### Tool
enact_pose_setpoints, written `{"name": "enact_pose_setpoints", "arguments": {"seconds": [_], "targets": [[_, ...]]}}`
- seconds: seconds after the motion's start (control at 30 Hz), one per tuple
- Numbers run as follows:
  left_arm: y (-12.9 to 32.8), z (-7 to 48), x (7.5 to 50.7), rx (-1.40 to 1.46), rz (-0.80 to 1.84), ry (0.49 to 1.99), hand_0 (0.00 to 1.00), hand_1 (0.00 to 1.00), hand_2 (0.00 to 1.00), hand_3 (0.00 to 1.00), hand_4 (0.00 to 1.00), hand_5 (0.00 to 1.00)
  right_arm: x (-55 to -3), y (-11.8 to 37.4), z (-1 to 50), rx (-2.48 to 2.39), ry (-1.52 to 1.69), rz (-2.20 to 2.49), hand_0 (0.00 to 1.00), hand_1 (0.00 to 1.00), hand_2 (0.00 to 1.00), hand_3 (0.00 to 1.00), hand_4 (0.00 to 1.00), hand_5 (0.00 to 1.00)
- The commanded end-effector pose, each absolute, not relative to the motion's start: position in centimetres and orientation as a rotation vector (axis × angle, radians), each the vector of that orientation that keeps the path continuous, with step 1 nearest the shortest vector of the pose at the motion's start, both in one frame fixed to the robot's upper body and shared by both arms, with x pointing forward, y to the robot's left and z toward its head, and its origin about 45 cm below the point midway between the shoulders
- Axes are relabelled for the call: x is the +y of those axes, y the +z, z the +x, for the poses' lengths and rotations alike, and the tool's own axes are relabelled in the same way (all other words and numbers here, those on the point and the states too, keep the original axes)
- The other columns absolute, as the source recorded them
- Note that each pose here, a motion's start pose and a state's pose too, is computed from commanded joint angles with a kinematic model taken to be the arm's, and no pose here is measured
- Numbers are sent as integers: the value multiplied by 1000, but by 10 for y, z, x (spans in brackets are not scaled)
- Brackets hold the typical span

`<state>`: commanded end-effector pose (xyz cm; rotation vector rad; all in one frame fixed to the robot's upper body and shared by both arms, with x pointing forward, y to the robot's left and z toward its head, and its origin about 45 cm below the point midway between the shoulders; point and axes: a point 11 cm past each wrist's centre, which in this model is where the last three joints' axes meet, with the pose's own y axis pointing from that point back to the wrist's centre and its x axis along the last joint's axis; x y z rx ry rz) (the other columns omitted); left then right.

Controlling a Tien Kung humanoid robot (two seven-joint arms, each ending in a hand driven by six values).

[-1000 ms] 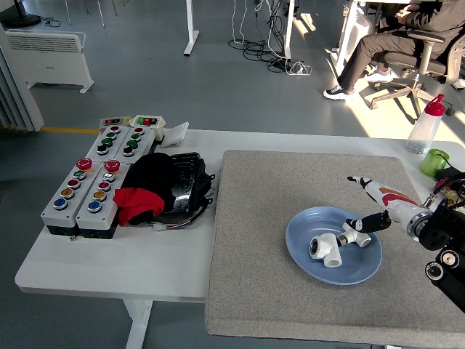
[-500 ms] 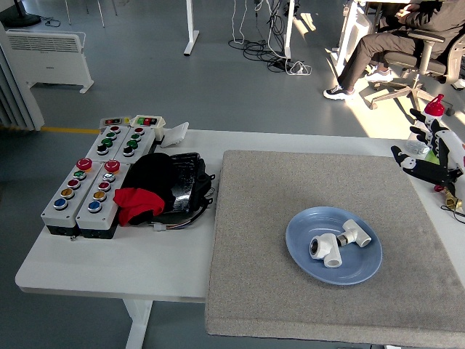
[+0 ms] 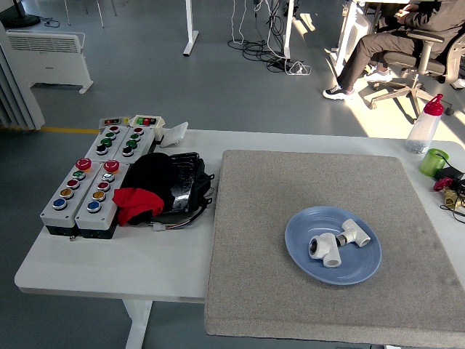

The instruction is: Pick pipe place plate twice

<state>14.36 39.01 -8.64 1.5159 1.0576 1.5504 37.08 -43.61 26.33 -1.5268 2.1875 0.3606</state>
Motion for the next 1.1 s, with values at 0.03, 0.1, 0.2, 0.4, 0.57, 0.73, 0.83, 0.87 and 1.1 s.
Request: {"name": "enact_pose_setpoints", "arguments": {"seconds": [0.03,0.1,0.2,0.4,0.57,0.73,0.83,0.87,1.1], "targets": [[-86,143,390,1057,1518,1549,584,580,586,479,412,998,-438,258,367,2166,412,-1498,806,758,811,763,486,386],[-86,143,391,1055,1518,1549,584,580,586,479,412,998,-440,253,363,2133,476,-1456,806,758,811,763,486,386],[-86,145,391,1046,1521,1546,585,580,586,479,412,998,-446,243,352,2138,506,-1401,803,756,805,759,470,378],[-85,148,392,1037,1519,1546,585,579,586,479,413,998,-448,226,336,2155,538,-1353,801,756,801,756,471,384],[-85,149,392,1033,1519,1547,585,579,588,479,412,998,-446,220,330,2160,552,-1354,798,756,799,747,469,388],[-84,149,392,1032,1519,1546,585,580,587,482,412,998,-448,221,325,2162,546,-1352,798,754,798,741,467,396],[-84,149,392,1032,1521,1542,585,580,587,482,412,998,-450,220,321,2165,544,-1347,798,754,798,741,467,396],[-84,149,392,1031,1522,1542,585,580,587,482,412,998,-451,219,320,2168,546,-1346,798,754,798,741,467,396],[-84,150,392,1027,1525,1538,585,580,587,482,412,998,-452,217,316,2173,554,-1335,797,755,796,734,468,404]]}}
